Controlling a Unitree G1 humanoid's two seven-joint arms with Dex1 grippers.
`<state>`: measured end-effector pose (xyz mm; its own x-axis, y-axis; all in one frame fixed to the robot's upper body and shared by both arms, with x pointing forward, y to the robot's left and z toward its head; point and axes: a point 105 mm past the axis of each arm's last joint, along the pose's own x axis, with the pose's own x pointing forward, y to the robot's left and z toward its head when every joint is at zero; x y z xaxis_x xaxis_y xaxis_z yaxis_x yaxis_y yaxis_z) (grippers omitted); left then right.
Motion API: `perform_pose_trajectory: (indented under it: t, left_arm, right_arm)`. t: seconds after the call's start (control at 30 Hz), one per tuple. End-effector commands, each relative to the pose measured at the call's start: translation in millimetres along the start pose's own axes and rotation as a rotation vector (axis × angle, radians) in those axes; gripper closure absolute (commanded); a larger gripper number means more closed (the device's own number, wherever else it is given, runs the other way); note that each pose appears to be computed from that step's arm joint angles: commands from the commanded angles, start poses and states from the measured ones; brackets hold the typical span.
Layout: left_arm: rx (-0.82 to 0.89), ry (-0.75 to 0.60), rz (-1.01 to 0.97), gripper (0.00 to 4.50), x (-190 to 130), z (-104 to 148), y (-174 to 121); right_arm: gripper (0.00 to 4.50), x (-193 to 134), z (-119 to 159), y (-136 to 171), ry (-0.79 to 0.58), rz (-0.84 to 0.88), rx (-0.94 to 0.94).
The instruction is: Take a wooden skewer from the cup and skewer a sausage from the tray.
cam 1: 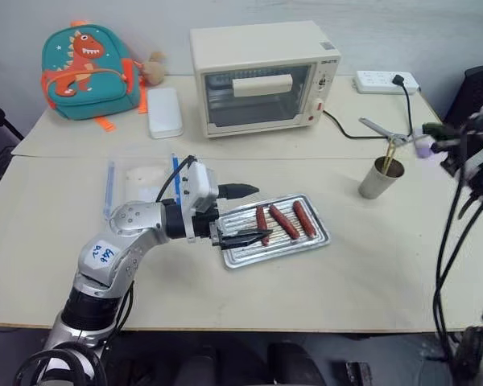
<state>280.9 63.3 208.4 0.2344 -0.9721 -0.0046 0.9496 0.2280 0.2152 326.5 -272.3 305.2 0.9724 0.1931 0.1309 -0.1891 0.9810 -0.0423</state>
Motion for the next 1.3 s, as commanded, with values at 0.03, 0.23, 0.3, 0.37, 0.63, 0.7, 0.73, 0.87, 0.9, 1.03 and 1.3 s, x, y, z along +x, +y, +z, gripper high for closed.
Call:
perform_pose_trajectory:
  t: [0.03, 0.23, 0.3, 0.37, 0.63, 0.7, 0.73, 0.87, 0.9, 1.03, 1.3]
  left_arm:
    - [0.057, -0.039, 0.044, 0.0, -6.7, 11.7, 7.1]
    - [0.1, -0.107, 0.106, 0.0, -4.9, 25.5, 18.5]
    - [0.103, -0.142, 0.107, 0.0, 0.8, 31.2, 19.0]
    - [0.099, -0.162, 0.106, 0.0, 5.4, 34.4, 19.0]
    - [0.104, -0.217, 0.079, 0.0, 25.3, 43.9, 16.6]
    - [0.097, -0.226, 0.078, 0.0, 28.2, 44.5, 14.9]
    - [0.094, -0.233, 0.083, 0.0, 28.9, 45.3, 14.9]
    - [0.078, -0.287, 0.114, 0.18, 28.5, 54.0, 18.6]
    - [0.078, -0.296, 0.116, 0.36, 28.1, 55.6, 18.8]
    - [0.088, -0.3, 0.116, 1.27, 26.2, 56.6, 18.3]
    - [0.108, -0.239, 0.12, 2.44, 14.8, 51.9, 21.7]
  right_arm:
    - [4.49, -6.8, 13.3, 21.9, 0.1, 0.154, 0.144]
    - [4.49, -8.2, 11.9, 69.5, 0.255, 0.552, 0.472]
    - [4.49, -6.9, 16.0, 88.2, 0.273, 0.7, 0.582]
    - [4.49, -9.4, 21.4, 100.1, 0.269, 0.768, 0.655]
    - [4.49, -3.4, 14.5, 145.4, 0.255, 0.918, 0.796]
    - [4.49, -0.4, 13.2, 151.7, 0.221, 0.922, 0.845]
    - [4.49, 0.0, 12.0, 153.9, 0.212, 0.916, 0.856]
    - [4.5, 0.6, 7.8, 160.7, 0.176, 0.884, 0.897]
    - [4.5, 0.9, 7.1, 161.9, 0.168, 0.875, 0.908]
    - [4.5, 1.1, 7.1, 166.1, 0.142, 0.849, 0.933]
    - [4.5, 1.6, 9.4, 159.3, 0.126, 0.822, 0.932]
